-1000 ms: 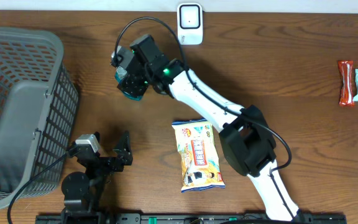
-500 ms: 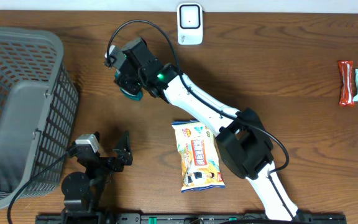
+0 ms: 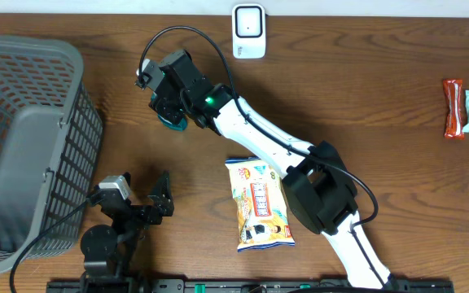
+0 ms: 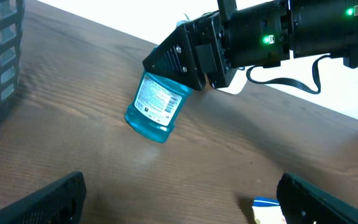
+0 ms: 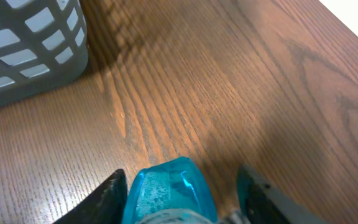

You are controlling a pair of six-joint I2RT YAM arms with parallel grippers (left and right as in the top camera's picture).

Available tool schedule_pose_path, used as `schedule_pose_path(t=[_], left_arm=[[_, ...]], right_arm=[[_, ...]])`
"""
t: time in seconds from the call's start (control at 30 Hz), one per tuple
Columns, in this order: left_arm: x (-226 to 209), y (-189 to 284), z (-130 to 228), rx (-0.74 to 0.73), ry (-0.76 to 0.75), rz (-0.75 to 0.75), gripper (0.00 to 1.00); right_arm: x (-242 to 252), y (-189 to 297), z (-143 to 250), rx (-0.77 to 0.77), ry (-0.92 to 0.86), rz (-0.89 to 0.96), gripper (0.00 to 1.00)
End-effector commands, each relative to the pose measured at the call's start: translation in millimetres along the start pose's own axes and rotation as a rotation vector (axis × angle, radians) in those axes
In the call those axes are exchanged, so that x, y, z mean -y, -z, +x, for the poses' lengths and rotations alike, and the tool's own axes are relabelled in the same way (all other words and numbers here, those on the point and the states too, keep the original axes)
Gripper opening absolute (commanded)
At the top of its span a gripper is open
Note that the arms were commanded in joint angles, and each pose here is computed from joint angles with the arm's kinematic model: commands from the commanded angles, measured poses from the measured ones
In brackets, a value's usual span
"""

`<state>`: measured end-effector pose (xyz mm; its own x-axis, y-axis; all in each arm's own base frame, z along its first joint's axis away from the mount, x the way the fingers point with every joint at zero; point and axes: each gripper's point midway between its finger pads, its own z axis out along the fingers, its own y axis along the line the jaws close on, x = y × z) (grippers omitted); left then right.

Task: Scan the item barcode
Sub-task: 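Bring the teal bottle back toward the scanner with the right gripper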

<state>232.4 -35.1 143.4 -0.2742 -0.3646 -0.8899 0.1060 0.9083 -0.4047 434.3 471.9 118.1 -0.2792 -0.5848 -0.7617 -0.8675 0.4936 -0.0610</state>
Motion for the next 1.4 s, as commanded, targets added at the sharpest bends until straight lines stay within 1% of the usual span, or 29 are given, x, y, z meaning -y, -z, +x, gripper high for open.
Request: schedule_pose_path(t=[0.0,0.17,0.3,0.4,0.53,0.6,0.7,0.8,0.97,1.07,1.17,1.2,1.27,1.37], left_arm=[[-2.0,-1.7,11.9,-0.036,0.004,0.002,0.98],[-2.0,-1.7,11.9,-0.036,0.004,0.002,0.98],[-2.0,-1.7,11.9,-0.036,0.004,0.002,0.98],[-2.0,-1.7,11.9,-0.036,0.004,0.002,0.98],[-2.0,-1.7,11.9,-0.036,0.004,0.002,0.98],[-2.0,-1.7,11.9,-0.036,0.004,0.002,0.98],[-2.0,-1.7,11.9,-0.036,0.004,0.002,0.98],[-2.0,-1.7,11.9,-0.036,0.004,0.002,0.98],[-2.0,-1.7,11.9,-0.036,0.004,0.002,0.98],[-2.1,-1.7,11.8,-0.036,0.004,0.002,0.98],[-2.0,-1.7,11.9,-0.036,0.004,0.002,0.98],[-2.0,-1.7,11.9,-0.036,0.004,0.002,0.98],[-2.0,-1.7,11.9,-0.036,0.004,0.002,0.98],[-2.0,-1.7,11.9,-0.036,0.004,0.002,0.98]], right_arm=[[-0.3,-10.6,14.8,-0.031,-0.003,-0.002,0.5],[-1.5,-17.5,24.1,-0.049,-0.006,-0.007,0.52],[-1.5,-19.0,26.3,-0.054,-0.007,-0.008,0.5],[-1.5,-19.2,26.4,-0.054,-0.007,-0.008,0.48],[-1.5,-19.2,26.3,-0.053,-0.006,-0.008,0.42],[-1.9,-19.2,26.3,-0.053,0.013,-0.011,0.36],[-2.1,-19.2,25.8,-0.051,0.038,-0.012,0.17],[-1.6,-19.2,24.4,-0.046,0.039,-0.01,0.01],[0.1,-10.7,24.8,-0.063,0.018,-0.022,0.01],[-7.0,9.7,18.6,-0.069,-0.008,-0.094,0.01],[-12.4,35.1,15.0,-0.089,-0.091,-0.171,0.01],[-16.8,54.4,13.8,-0.102,-0.149,-0.245,0.01],[-24.2,74.5,12.5,-0.107,-0.218,-0.356,0.01],[-38.2,106.9,8.3,-0.081,-0.317,-0.598,0.01]])
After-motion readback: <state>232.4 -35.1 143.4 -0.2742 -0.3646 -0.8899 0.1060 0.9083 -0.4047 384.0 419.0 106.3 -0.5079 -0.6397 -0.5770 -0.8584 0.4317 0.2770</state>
